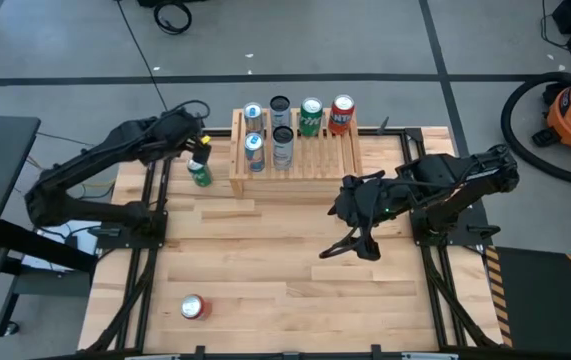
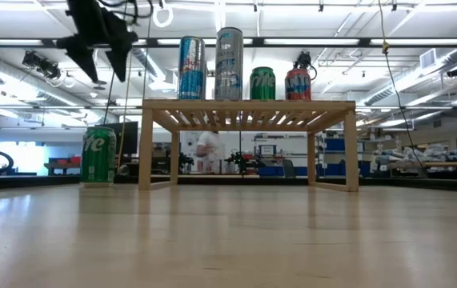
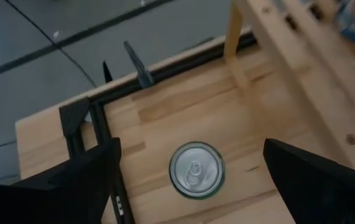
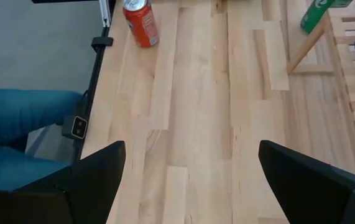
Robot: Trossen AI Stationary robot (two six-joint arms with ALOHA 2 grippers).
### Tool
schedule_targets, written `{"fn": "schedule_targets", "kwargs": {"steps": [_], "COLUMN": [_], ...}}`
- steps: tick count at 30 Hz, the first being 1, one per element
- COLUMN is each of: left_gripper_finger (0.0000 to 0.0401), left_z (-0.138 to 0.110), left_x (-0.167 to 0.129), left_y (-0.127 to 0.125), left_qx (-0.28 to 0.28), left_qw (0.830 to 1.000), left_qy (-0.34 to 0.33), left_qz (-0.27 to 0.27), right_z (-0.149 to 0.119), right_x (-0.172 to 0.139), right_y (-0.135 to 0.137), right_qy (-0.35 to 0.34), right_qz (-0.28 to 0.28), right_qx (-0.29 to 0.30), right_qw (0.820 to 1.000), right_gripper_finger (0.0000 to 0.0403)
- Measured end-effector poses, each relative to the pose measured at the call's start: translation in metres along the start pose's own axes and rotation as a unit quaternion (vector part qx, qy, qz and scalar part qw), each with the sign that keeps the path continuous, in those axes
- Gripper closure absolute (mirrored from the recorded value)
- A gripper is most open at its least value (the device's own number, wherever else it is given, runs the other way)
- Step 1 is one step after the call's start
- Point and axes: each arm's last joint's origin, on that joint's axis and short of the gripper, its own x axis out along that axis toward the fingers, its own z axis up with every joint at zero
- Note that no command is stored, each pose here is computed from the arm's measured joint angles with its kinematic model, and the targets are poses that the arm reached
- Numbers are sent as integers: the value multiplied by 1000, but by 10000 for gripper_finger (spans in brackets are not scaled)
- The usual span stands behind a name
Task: Place canned beverage on shelf
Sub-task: Put the green soda can aligned with the other green soda can on the shelf
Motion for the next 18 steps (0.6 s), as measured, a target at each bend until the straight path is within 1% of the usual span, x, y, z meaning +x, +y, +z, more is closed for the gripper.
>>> {"fn": "schedule_targets", "kwargs": {"steps": [4, 9, 15, 18], "left_gripper_finger": [5, 5, 5, 5], "left_z": [3, 7, 6, 7], "left_x": [20, 42, 59, 65], "left_y": [-6, -9, -4, -3], "left_qx": [16, 18, 23, 20], "left_qw": [999, 995, 986, 985], "left_qy": [47, 102, 159, 169], "left_qz": [14, 11, 32, 37], "right_z": [0, 0, 0, 0], "right_x": [0, 0, 0, 0], "right_y": [1, 1, 1, 1], "right_qy": [0, 0, 1, 1], "right_qz": [0, 0, -1, -1], "right_qx": [-1, -2, -5, -6], "right_qw": [1000, 1000, 1000, 1000], "right_gripper_finger": [25, 25, 25, 25]}}
